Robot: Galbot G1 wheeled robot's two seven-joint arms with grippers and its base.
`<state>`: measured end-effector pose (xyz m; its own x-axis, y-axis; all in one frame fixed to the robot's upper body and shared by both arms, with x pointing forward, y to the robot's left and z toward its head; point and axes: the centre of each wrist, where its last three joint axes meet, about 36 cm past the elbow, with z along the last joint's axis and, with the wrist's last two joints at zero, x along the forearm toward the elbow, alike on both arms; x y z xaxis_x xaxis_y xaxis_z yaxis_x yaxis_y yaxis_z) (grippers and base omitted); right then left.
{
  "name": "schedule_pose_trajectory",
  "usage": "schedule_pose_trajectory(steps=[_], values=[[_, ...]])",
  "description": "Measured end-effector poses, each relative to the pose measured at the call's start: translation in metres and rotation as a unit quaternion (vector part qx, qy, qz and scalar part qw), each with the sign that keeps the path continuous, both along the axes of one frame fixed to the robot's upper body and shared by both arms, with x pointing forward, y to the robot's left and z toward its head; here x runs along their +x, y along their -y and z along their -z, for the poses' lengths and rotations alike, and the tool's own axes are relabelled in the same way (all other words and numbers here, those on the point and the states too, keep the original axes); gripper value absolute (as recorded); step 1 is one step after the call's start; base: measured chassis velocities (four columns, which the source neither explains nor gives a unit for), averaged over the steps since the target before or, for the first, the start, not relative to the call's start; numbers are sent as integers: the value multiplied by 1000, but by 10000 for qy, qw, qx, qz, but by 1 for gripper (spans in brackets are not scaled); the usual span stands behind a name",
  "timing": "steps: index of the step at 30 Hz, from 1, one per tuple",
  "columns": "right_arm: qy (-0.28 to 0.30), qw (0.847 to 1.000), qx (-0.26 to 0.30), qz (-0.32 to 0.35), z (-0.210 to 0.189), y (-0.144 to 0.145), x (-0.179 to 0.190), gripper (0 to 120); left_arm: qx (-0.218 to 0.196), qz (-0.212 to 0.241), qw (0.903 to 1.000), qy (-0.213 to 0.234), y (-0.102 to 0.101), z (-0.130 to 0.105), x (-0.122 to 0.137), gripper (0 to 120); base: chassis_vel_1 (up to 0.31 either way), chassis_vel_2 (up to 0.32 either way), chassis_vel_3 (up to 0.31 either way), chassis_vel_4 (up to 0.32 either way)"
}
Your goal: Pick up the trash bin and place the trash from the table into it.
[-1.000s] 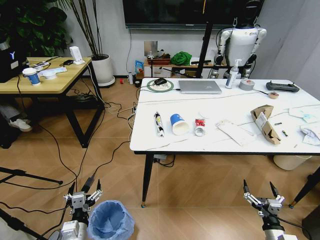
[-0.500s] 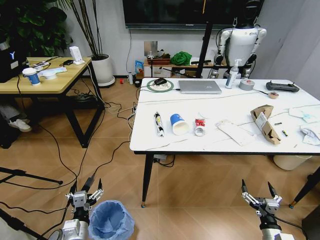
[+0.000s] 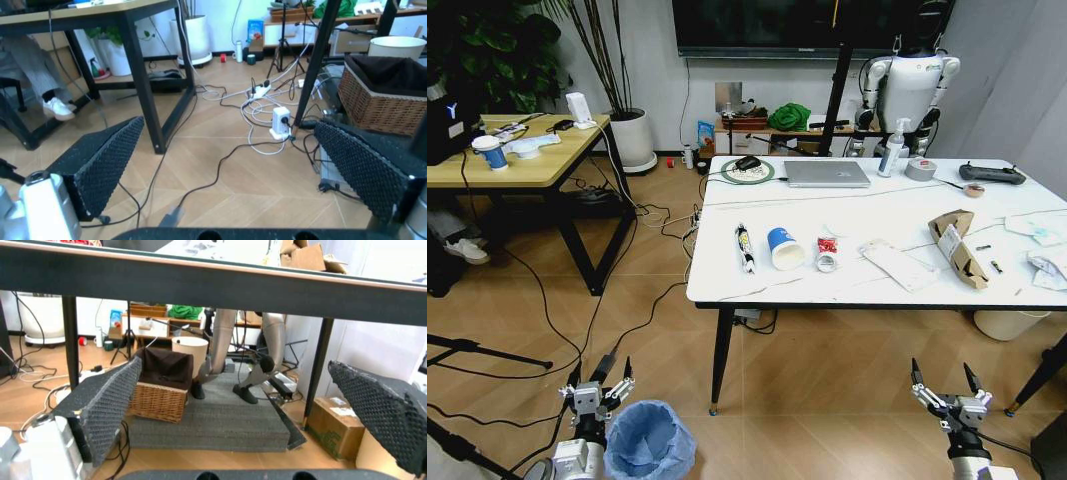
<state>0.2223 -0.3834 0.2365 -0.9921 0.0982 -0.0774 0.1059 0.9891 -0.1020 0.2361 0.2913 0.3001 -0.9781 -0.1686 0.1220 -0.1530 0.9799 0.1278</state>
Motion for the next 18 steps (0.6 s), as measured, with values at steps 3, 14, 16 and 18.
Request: schedule_pose_trajectory(steps=[3,14,16,18], values=[[2,10000,-12,-14,-2,0,-1,100,0,24,10000,0,0,0,0,100,0,0,0,0],[14,10000,-20,-13,-4,1,-1,100,-17,45,10000,24,2,0,0,100,0,0,0,0],[26,10000,-16,-8,-5,1,-1,100,-24,42,10000,30,2,0,0,100,0,0,0,0],[39,10000,-13,-4,-5,1,0,100,-30,41,10000,37,3,0,1,100,0,0,0,0]])
